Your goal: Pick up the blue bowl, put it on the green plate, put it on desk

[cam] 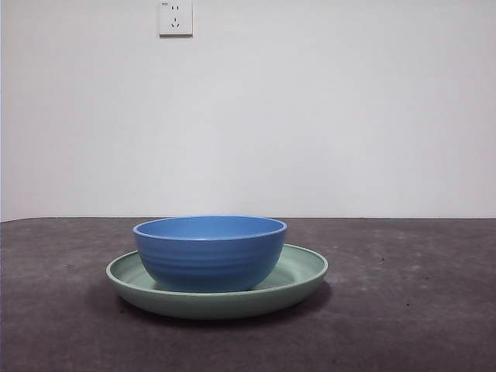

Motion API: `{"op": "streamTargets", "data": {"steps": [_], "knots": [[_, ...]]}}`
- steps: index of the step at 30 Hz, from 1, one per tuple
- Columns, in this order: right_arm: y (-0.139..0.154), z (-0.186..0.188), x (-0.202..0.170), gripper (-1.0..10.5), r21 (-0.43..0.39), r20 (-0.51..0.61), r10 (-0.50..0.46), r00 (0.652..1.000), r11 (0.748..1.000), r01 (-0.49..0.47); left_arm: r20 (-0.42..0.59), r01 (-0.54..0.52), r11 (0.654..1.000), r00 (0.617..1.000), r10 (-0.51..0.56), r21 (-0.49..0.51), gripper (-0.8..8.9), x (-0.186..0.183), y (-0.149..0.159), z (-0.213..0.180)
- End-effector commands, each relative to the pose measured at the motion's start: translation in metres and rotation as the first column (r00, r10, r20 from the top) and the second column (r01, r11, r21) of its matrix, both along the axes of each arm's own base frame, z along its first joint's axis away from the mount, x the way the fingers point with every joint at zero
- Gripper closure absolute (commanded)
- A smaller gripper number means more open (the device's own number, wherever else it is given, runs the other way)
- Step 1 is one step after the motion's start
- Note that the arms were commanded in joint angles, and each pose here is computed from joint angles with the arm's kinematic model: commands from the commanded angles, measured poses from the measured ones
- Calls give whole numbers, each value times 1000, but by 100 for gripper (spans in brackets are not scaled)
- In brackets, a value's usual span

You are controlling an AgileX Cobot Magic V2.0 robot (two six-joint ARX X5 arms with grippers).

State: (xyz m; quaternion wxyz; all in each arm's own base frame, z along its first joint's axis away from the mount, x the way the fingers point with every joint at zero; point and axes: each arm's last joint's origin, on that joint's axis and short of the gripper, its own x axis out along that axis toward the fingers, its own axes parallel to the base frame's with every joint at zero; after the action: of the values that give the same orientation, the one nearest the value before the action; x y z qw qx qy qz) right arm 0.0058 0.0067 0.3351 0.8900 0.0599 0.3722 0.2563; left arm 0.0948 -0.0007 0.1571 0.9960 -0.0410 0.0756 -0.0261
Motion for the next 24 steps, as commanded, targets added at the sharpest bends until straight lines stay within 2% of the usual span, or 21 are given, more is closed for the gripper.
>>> {"op": "streamTargets", "data": {"steps": [1, 19, 24], "knots": [[0, 3, -1, 913, 19, 15, 3, 1000, 1000, -3, -28, -5, 1000, 1000, 5, 11, 786, 1, 0, -8], [0, 3, -1, 913, 20, 16, 3, 1000, 1000, -3, -27, -5, 1000, 1000, 5, 11, 787, 1, 0, -8], [-3, 0, -5, 913, 42, 39, -77, 996, 996, 76, -28, -5, 1000, 1000, 5, 11, 786, 1, 0, -8]]}}
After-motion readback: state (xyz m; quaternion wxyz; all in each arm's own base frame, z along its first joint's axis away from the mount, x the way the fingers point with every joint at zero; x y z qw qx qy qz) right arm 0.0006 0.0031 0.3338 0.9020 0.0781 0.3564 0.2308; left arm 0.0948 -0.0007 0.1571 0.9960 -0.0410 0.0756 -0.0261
